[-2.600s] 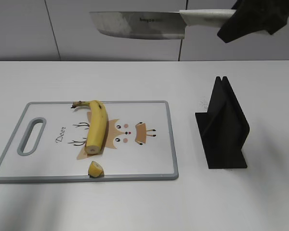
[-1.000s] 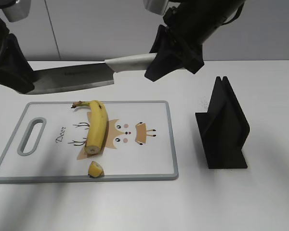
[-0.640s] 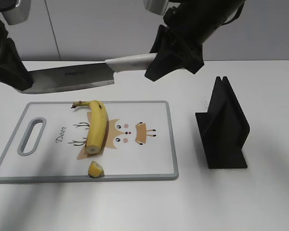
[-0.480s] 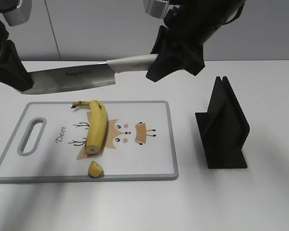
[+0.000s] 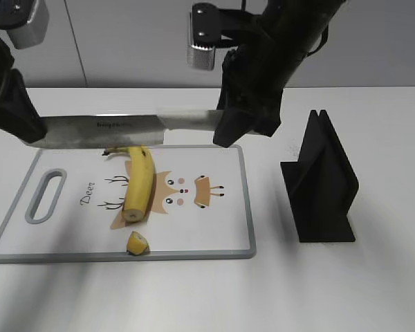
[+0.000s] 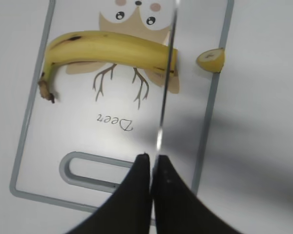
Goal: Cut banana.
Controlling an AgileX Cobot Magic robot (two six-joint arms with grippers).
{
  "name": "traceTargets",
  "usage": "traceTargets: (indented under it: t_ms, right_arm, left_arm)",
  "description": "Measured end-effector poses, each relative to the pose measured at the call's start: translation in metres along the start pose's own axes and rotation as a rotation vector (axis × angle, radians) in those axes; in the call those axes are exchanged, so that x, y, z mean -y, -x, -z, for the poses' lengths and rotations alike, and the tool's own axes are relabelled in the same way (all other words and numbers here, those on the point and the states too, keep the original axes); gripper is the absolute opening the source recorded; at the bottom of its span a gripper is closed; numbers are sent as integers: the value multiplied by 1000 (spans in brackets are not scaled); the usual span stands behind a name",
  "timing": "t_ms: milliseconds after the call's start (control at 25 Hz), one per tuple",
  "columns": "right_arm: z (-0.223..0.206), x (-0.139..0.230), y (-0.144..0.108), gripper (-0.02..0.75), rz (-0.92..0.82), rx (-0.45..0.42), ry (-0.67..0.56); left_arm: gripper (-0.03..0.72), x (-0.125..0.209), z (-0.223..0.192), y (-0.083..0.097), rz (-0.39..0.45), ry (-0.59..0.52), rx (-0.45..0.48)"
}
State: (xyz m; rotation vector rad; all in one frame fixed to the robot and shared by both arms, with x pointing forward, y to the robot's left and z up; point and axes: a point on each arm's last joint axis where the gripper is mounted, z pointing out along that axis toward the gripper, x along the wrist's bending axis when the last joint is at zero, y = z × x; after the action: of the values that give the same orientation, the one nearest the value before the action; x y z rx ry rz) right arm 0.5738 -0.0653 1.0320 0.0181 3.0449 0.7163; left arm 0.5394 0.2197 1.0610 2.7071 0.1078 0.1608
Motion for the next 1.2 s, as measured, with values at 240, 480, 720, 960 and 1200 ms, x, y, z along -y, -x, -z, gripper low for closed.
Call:
traceTargets:
  t_ms: [240,480,720,960,1200]
  right_arm:
    - [-17,6,1,174,-39,-41,-67]
    - [-17,12,-1,176,-69,-47,-144]
    - [-41,22,-12,176,-79,-55,-183]
    - [-56,27,-17,176,-72,-16,-184]
    - [-57,27,-13,176,-56,25,-185]
  left_arm:
    - [-14,6,-21,4,17,-14,4]
    - [-14,5,-50,16,0,-28,-28]
    - [-14,11,-62,23,7,-47,-29]
    - [-14,21,-75,26,20,-68,-49]
    - [-14,24,-87,21,45,-66,-50]
